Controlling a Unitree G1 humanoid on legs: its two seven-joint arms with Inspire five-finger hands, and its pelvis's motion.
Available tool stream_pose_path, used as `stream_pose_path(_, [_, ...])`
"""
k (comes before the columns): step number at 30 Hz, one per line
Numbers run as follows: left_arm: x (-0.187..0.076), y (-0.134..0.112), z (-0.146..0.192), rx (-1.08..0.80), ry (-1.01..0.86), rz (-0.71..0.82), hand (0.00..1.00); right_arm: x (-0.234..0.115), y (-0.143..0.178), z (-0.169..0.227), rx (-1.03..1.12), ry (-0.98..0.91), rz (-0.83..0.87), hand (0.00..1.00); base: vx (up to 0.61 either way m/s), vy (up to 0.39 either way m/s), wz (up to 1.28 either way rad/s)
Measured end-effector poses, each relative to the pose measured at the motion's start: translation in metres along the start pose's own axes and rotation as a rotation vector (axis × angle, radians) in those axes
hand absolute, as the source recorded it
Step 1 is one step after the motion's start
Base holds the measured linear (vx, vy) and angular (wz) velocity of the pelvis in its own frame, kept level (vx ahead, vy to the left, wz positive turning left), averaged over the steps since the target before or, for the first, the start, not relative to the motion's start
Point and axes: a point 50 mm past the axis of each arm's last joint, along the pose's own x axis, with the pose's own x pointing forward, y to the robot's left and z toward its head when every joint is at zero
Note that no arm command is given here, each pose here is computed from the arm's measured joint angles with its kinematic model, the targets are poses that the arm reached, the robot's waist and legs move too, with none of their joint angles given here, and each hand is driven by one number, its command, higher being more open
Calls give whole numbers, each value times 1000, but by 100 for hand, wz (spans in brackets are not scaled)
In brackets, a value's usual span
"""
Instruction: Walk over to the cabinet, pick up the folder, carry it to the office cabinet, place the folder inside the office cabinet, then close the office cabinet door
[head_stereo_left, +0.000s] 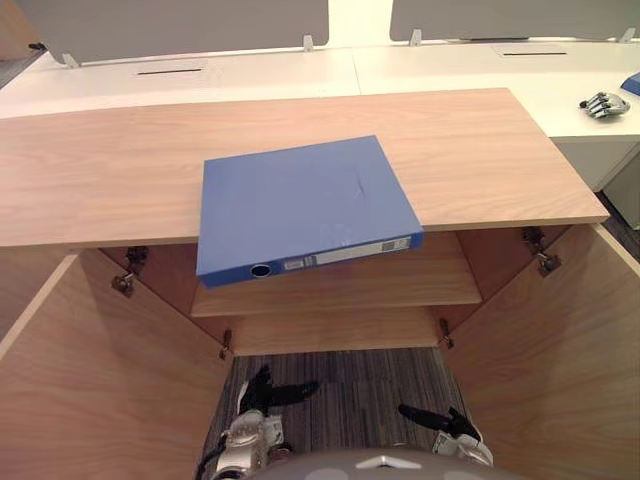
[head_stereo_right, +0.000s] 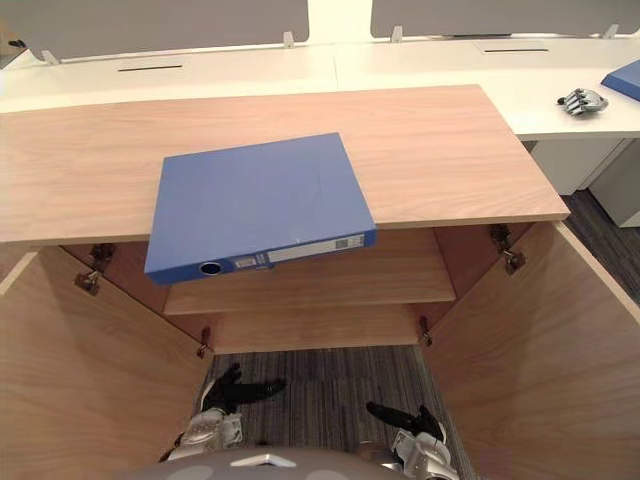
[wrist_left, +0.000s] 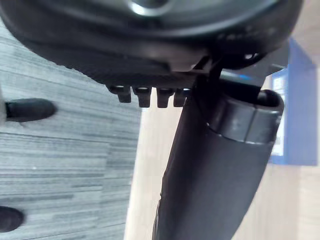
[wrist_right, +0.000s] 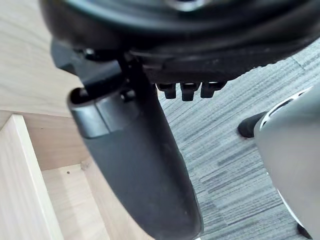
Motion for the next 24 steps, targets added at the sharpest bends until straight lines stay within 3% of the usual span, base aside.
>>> stream_pose_path(8, [-20,15,38,-70,-248,56,100,-3,0,1,-26,-42,1,100,-110,41,11])
stream_pose_path(24, [-79,11,143,-182,-819,60,100,-7,-3,-9,-47,-39,1,100,-22,-6,8])
